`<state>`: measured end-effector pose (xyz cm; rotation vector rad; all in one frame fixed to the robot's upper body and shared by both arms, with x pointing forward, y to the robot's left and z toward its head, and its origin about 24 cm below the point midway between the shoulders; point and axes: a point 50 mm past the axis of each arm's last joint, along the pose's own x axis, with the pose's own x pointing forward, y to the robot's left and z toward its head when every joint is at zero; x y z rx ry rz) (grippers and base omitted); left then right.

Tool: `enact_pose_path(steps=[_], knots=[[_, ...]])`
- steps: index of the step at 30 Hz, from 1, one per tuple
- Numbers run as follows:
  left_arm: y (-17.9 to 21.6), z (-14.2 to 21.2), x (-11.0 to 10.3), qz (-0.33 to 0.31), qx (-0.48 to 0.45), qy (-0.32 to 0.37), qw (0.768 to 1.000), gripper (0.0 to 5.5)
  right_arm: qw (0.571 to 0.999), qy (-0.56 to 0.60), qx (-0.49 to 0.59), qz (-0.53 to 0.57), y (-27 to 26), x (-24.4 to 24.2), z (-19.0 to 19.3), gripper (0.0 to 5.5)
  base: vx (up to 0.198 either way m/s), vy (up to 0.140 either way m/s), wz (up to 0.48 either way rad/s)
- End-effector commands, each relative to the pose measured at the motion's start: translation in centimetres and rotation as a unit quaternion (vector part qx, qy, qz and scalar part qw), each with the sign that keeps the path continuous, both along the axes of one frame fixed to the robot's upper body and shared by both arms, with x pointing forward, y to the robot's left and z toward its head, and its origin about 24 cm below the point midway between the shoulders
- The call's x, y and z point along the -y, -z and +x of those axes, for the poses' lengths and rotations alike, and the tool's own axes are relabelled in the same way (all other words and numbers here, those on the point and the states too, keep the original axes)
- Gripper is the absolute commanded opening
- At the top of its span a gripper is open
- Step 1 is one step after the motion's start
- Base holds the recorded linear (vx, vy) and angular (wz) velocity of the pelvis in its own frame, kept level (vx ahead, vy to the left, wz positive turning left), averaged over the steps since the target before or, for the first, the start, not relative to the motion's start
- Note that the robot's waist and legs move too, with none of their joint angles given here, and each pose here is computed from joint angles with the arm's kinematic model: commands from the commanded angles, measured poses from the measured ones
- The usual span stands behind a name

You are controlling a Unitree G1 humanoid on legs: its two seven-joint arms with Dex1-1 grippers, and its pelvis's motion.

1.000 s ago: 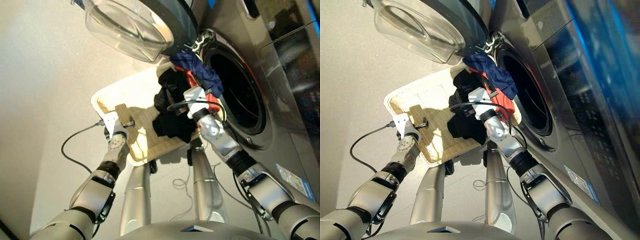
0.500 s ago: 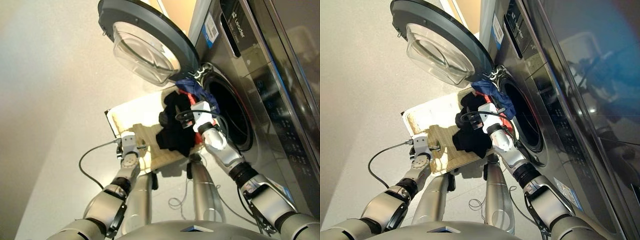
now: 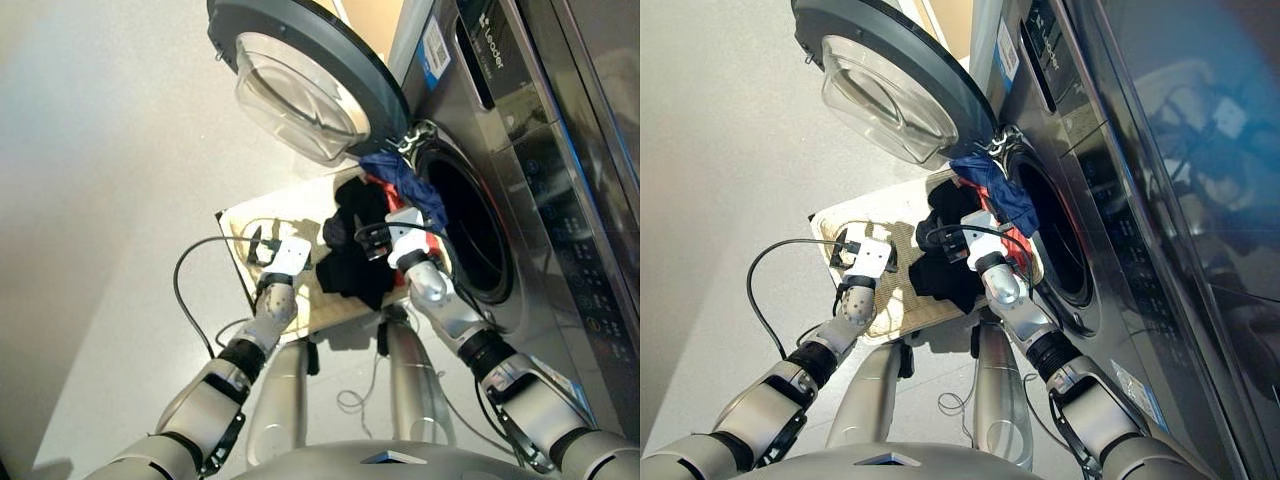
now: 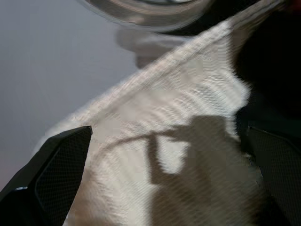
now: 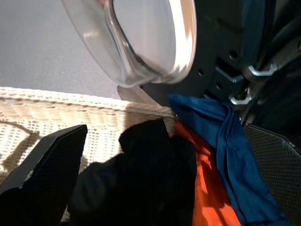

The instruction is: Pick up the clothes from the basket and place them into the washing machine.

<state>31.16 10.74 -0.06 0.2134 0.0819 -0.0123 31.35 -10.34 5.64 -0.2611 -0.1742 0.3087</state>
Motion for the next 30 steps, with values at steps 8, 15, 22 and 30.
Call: enact_pose_path(steps=[8, 15, 22, 30], knots=[[-3.3, 2.6, 3.9, -0.208, -0.021, 0.092, 0.974, 5.5, 0.994, -0.043, 0.1, 0.031, -5.3, -2.5, 0.8, 5.5, 0.035, 0.002, -0.033], [-5.1, 4.0, 3.8, -0.21, -0.002, 0.093, 0.973, 5.5, 0.987, -0.047, 0.147, 0.031, -7.8, -2.9, 1.3, 5.5, 0.0, 0.0, 0.0], [-5.7, 5.0, 3.0, -0.193, -0.002, 0.072, 0.979, 5.5, 0.98, -0.058, 0.184, 0.042, -10.1, -3.9, 1.5, 5.5, 0.0, 0.0, 0.0], [-5.3, 5.1, 2.5, -0.188, -0.015, 0.062, 0.98, 5.5, 0.974, -0.063, 0.213, 0.045, -11.9, -4.2, 1.8, 5.5, 0.0, 0.0, 0.0]])
